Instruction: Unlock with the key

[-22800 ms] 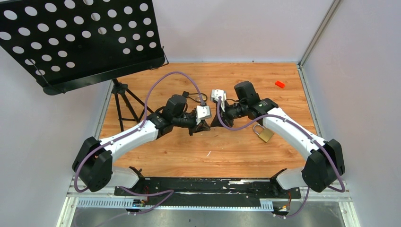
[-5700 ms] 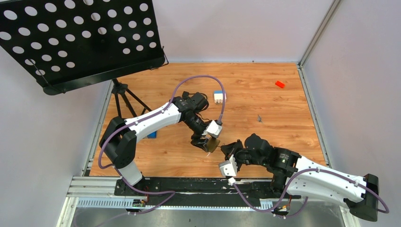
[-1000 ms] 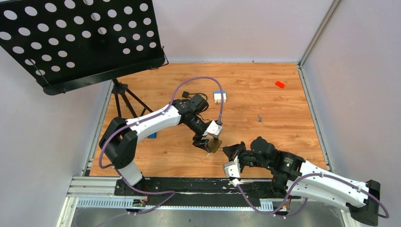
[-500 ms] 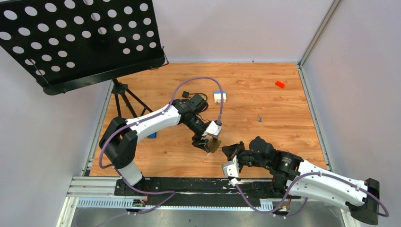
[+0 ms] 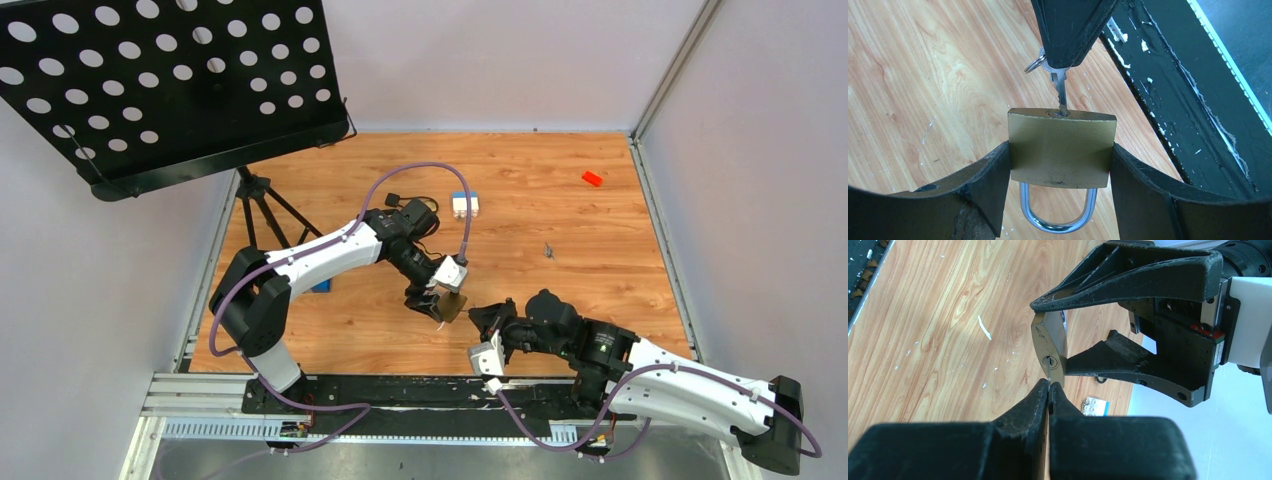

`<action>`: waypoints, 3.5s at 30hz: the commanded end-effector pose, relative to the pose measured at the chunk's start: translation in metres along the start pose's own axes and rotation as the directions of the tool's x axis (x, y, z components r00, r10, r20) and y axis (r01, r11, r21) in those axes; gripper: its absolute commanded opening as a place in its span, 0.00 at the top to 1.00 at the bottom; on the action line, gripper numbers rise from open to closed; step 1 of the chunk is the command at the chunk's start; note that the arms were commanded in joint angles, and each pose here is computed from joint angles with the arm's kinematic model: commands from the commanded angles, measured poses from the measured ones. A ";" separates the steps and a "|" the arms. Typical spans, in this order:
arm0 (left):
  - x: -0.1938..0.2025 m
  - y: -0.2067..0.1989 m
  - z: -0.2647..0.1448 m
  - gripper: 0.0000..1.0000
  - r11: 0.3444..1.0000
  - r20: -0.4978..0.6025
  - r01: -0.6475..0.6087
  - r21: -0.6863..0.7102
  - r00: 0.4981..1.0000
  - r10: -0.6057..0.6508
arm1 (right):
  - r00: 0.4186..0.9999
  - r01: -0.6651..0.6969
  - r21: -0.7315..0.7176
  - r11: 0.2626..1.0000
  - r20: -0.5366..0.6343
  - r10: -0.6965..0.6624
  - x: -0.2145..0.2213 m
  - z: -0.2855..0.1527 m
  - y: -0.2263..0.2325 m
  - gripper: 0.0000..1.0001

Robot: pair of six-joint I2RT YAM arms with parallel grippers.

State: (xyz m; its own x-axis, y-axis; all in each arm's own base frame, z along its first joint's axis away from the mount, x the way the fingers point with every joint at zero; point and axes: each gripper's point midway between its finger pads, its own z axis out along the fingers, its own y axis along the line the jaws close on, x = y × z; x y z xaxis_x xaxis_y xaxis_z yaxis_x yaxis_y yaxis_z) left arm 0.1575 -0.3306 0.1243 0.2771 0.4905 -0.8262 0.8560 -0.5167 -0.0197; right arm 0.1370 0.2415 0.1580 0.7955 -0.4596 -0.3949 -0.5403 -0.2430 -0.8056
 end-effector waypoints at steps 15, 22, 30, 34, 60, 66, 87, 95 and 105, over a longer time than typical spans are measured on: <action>-0.058 0.014 -0.009 1.00 0.997 0.168 -0.041 -0.064 0.985 0.051 | 0.998 0.040 0.041 0.998 -0.060 -0.037 -0.001 0.013 -0.013 1.00; -0.058 -0.005 -0.007 1.00 0.995 0.189 -0.102 0.015 0.977 0.097 | 0.998 0.056 0.109 0.992 -0.026 -0.054 -0.005 0.007 -0.020 1.00; -0.057 -0.013 -0.006 1.00 0.993 0.197 -0.105 0.062 0.976 0.091 | 0.994 0.105 0.137 0.985 -0.010 -0.104 -0.002 0.002 -0.014 1.00; -0.059 -0.009 -0.007 1.00 0.994 0.193 -0.096 0.051 0.978 0.085 | 0.996 0.090 0.120 0.989 -0.004 -0.090 -0.002 0.003 -0.011 1.00; -0.063 0.001 -0.008 1.00 0.995 0.203 -0.096 -0.026 0.974 0.099 | 0.998 0.049 0.115 0.992 0.028 -0.053 -0.007 0.011 -0.010 1.00; -0.059 -0.003 -0.009 1.00 0.994 0.190 -0.107 -0.014 0.976 0.107 | 0.998 0.067 0.111 0.992 0.014 -0.069 -0.003 0.002 -0.010 1.00; -0.058 -0.013 -0.011 1.00 0.992 0.181 -0.121 0.025 0.977 0.115 | 0.995 0.079 0.069 0.994 -0.071 -0.074 0.022 0.004 0.004 1.00; -0.059 -0.012 -0.011 1.00 0.992 0.180 -0.122 0.020 0.977 0.116 | 0.996 0.067 0.055 0.996 -0.064 -0.064 0.019 0.003 0.002 1.00; -0.055 0.013 -0.011 1.00 0.996 0.147 -0.057 -0.071 0.987 0.066 | 0.997 0.053 0.065 0.996 -0.053 -0.050 0.013 -0.003 -0.005 1.00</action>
State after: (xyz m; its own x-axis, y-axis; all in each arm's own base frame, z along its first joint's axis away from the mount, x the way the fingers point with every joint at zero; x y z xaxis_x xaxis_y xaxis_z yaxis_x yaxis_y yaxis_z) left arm 0.1565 -0.3288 0.1233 0.2363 0.5096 -0.8273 0.8723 -0.4864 -0.0504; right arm 0.1468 0.2336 0.1405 0.8117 -0.4889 -0.3196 -0.4809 -0.2488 -0.8407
